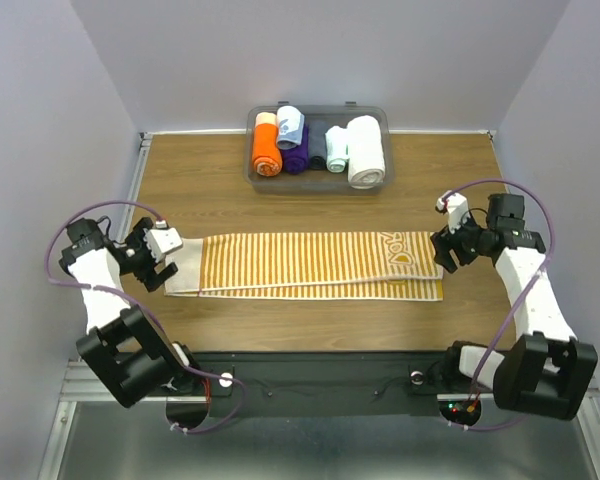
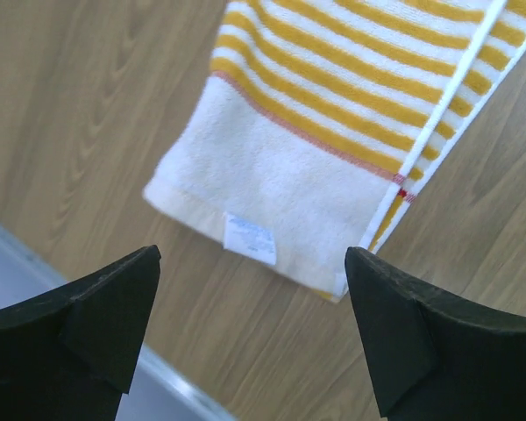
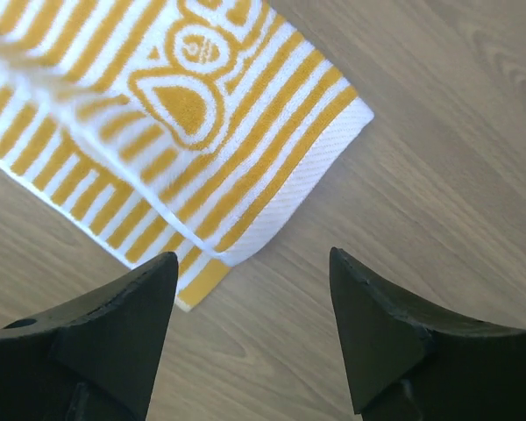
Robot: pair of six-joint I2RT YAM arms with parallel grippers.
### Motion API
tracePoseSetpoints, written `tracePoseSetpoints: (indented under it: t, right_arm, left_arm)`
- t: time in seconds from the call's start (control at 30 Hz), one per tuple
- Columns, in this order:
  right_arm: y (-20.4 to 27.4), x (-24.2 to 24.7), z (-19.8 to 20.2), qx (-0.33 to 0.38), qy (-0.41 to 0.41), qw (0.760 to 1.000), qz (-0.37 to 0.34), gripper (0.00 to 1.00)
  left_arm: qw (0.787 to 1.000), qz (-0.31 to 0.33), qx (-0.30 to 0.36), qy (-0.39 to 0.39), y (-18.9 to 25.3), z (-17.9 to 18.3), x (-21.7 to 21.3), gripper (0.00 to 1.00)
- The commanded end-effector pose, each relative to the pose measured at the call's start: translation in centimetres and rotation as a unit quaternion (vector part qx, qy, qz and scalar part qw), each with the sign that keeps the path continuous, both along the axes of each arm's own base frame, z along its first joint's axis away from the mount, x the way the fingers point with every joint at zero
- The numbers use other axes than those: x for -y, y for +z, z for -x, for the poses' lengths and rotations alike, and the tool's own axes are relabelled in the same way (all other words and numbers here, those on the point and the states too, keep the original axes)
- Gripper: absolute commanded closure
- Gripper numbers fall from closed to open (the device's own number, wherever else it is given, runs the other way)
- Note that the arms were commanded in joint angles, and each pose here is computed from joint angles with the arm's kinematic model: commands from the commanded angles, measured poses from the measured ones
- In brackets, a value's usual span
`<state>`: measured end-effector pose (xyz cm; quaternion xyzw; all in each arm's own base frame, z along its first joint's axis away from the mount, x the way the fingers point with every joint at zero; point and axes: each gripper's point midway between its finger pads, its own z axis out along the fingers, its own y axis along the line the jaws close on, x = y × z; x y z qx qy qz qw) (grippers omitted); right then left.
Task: Roll the towels
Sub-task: Fold the towel
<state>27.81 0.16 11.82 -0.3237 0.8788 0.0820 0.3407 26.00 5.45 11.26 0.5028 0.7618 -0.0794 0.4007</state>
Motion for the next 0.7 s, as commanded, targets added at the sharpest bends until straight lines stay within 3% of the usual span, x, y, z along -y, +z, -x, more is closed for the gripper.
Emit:
tracePoseSetpoints:
  t: [0.0, 0.1, 0.13, 0.17, 0.2, 0.33, 0.43, 0.67]
  right_arm:
    - [4.5, -0.6, 0.1, 0.049, 0.004, 0.999, -0.012, 0.25]
    - [5.7, -1.5, -1.1, 0.041, 0.0, 0.998, -0.054, 0.29]
    - [5.7, -1.9, -1.4, 0.029, -0.01, 0.997, -0.075, 0.33]
    - [4.6, -2.2, -1.9, 0.002, -0.011, 0.996, -0.094, 0.35]
    - [4.7, -2.3, -2.4, -0.007, -0.021, 0.994, -0.106, 0.42]
    - [2.6, -2.7, -3.0, -0.05, -0.035, 0.992, -0.115, 0.5]
    - [1.3, -3.7, -3.5, -0.074, -0.05, 0.989, -0.118, 0.51]
    - [-4.7, -4.1, -3.3, -0.15, -0.082, 0.982, -0.086, 0.52]
  left_arm:
    - [0.999, 0.014, 0.034, 0.026, 4.3, 0.2, 0.1, 0.01]
    - [0.995, 0.05, 0.063, 0.059, 5.9, -1.1, 0.3, 0.01]
    - [0.988, 0.102, 0.038, 0.11, 6.1, -1.4, 0.7, 0.01]
    - [0.986, 0.109, 0.041, 0.122, 6.3, -1.8, 0.7, 0.01]
    - [0.984, 0.112, 0.038, 0.132, 6.0, -2.3, 0.7, 0.01]
    - [0.98, 0.073, 0.051, 0.177, 4.8, -4.3, 0.9, 0.01]
    - [0.98, 0.044, 0.036, 0.192, 2.6, -4.9, 2.0, 0.01]
    - [0.948, 0.095, -0.07, 0.295, -2.1, -6.9, 1.9, 0.01]
